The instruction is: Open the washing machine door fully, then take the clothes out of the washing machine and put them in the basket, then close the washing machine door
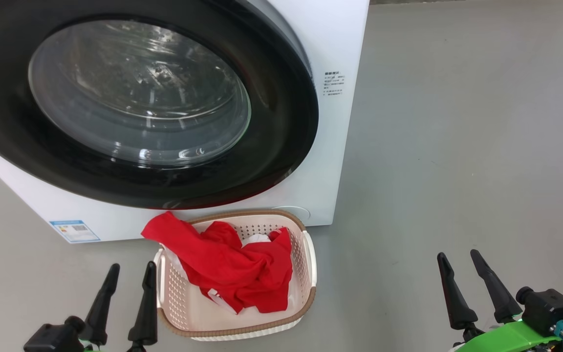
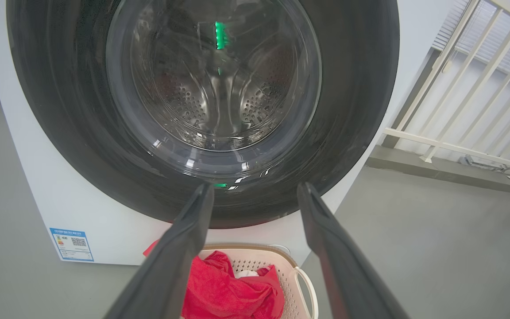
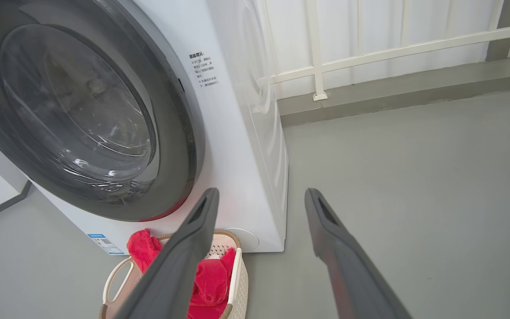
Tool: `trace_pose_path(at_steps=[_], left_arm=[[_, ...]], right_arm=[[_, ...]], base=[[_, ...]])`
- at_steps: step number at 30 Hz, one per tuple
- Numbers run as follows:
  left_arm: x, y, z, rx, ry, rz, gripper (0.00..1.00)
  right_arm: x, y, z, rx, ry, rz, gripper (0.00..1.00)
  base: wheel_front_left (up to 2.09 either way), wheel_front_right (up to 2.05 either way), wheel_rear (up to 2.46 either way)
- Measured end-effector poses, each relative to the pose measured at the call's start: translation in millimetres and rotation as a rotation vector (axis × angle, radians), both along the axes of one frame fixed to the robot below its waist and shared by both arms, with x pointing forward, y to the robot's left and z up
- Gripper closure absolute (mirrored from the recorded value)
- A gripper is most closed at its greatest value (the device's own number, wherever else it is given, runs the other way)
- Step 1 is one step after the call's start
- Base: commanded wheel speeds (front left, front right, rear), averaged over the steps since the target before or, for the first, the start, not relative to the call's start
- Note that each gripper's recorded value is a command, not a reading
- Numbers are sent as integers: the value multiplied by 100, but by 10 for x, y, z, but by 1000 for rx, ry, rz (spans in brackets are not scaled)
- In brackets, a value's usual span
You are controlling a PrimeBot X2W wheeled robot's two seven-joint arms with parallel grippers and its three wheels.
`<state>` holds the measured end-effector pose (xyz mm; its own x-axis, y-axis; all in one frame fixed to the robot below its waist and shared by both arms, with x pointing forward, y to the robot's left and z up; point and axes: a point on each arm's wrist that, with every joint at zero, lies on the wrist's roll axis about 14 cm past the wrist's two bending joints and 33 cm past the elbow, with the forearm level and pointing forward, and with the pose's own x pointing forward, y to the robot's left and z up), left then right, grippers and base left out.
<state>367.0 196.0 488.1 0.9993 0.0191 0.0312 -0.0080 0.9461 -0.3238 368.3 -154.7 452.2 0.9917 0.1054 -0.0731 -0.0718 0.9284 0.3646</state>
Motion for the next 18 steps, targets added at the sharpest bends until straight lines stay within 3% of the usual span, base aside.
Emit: trace_pose_path(at_steps=[1, 2, 9, 18], left_arm=[[-2, 3, 5, 0, -1, 1, 0], [-4, 6, 14, 0, -4, 2, 100], [-63, -87, -260, -27, 84, -6, 100], [-66, -87, -281, -108, 99, 4, 100]], right_arm=[[2, 2, 2, 1, -1, 0, 0], [4, 3, 5, 1, -1, 0, 100], [-98, 92, -260, 20, 89, 8, 100], [-112, 49, -270, 93, 109, -22, 100]], base=[[0, 0, 0], [0, 0, 0], [0, 0, 0], [0, 0, 0]])
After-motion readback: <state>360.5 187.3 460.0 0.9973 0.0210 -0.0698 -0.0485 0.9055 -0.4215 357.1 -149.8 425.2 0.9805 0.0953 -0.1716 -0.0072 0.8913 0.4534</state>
